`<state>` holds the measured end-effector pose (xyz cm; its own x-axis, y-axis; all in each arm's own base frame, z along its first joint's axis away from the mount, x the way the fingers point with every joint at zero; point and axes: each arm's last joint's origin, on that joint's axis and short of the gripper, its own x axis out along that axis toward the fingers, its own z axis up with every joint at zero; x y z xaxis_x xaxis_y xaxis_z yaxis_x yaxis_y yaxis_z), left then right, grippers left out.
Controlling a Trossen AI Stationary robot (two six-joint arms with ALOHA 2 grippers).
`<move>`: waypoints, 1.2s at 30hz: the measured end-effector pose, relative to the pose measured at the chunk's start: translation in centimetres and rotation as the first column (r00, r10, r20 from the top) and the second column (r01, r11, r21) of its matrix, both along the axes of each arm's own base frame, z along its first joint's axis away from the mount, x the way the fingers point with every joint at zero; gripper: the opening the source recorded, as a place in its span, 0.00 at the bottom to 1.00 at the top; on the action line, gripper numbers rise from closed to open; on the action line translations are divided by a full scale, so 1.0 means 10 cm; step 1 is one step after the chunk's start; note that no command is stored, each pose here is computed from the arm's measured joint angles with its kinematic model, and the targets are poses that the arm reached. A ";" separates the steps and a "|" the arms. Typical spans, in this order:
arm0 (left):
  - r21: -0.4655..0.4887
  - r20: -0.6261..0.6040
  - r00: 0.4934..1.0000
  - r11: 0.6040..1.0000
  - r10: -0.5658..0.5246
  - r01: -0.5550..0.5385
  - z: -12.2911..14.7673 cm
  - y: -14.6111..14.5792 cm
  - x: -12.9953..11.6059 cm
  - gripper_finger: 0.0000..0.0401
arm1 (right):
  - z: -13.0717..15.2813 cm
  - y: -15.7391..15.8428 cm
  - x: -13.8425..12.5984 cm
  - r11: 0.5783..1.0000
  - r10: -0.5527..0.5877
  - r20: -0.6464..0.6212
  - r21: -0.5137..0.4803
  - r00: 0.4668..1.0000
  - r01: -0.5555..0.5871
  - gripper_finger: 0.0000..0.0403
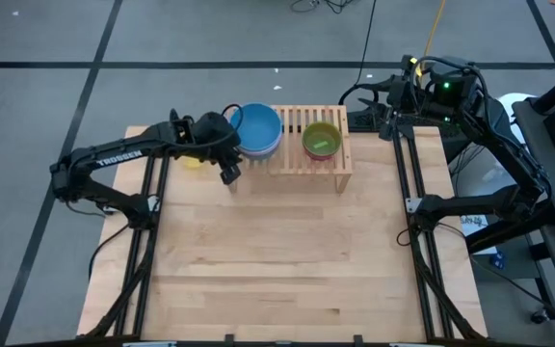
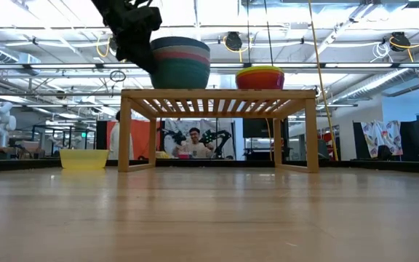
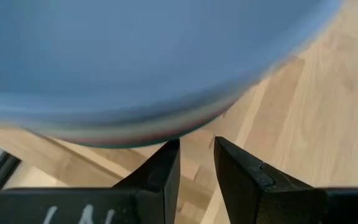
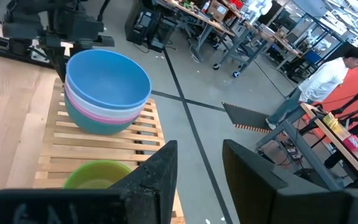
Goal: Place and stack bowls onto a shelf
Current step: Stack the blue bowl on top of the white bowl on the shelf, then stack the yellow bowl on top of the light green bowl on the shelf
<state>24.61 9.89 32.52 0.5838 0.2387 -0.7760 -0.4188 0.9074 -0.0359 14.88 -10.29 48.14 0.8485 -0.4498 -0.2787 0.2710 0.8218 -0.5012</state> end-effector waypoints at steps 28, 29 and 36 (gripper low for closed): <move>-0.013 -0.390 0.803 0.870 0.450 -0.493 0.03 -0.09 -0.82 0.26 | 0.00 0.00 0.00 1.000 0.001 0.001 0.001 1.000 -0.001 0.30; -0.013 -0.409 0.786 0.859 0.463 -0.512 0.00 -0.04 -0.81 0.26 | 0.00 0.00 0.00 1.000 0.001 0.001 0.001 1.000 -0.001 0.30; -0.067 -0.516 0.712 0.806 0.477 -0.588 -0.21 0.28 -0.73 0.26 | 0.00 0.00 0.00 1.000 0.001 0.001 0.001 1.000 -0.001 0.30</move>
